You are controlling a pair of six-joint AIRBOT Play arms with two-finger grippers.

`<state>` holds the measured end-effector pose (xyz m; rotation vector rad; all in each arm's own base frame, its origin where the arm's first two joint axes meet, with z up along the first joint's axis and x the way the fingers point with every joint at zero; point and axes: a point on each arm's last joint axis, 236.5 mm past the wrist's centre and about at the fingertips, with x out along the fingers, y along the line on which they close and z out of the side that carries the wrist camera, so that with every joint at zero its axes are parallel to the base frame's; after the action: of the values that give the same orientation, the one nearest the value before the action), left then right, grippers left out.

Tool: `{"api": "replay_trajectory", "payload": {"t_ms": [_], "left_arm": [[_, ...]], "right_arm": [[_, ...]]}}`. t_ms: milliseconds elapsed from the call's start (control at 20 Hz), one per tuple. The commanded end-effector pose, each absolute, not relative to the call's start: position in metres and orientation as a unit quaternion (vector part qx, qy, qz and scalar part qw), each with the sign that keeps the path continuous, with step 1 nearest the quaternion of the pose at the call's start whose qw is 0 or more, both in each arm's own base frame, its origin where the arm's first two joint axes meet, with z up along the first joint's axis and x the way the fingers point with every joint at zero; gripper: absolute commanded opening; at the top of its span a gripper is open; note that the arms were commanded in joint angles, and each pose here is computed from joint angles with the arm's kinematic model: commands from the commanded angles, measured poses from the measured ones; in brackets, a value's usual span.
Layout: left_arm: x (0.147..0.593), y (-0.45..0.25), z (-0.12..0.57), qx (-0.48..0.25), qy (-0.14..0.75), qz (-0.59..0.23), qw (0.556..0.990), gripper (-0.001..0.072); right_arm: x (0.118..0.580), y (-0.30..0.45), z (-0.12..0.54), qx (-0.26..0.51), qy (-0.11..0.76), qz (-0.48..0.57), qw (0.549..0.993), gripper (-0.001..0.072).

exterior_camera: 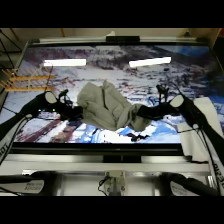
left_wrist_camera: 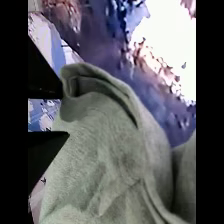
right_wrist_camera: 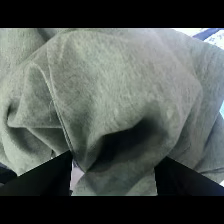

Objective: Fold the shirts.

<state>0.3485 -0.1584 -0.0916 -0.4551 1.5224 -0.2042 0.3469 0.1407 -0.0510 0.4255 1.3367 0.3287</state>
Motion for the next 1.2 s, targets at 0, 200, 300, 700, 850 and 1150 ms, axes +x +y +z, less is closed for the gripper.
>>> {"api": "replay_trajectory", "payload": {"t_ms": [0, 200, 300, 700, 850, 1150], "left_arm": [[0.357, -0.159, -0.093, -0.211, 0.67, -0.088, 0.707, 0.0135], [0.36, -0.158, -0.091, -0.202, 0.664, -0.097, 0.714, 0.0033], [0.365, -0.159, -0.083, -0.19, 0.654, -0.111, 0.724, 0.0032], [0.436, -0.13, 0.133, -0.075, 0.419, -0.148, 0.893, 0.003], [0.409, -0.107, 0.354, -0.059, 0.169, -0.145, 0.973, 0.003], [0.224, -0.078, 0.581, -0.134, -0.151, -0.186, 0.962, 0.0031]], "right_arm": [[0.355, 0.145, -0.06, 0.208, 0.607, 0.137, 0.755, 0.0591], [0.349, 0.147, -0.06, 0.208, 0.617, 0.14, 0.746, 0.0073], [0.347, 0.148, -0.056, 0.204, 0.617, 0.146, 0.746, 0.0073], [0.377, 0.105, 0.106, -0.047, 0.439, 0.203, 0.874, 0.0072], [0.374, 0.057, 0.278, -0.136, 0.248, 0.116, 0.952, 0.0072], [0.237, 0.043, 0.507, -0.052, -0.074, 0.087, 0.992, 0.0072]]}}
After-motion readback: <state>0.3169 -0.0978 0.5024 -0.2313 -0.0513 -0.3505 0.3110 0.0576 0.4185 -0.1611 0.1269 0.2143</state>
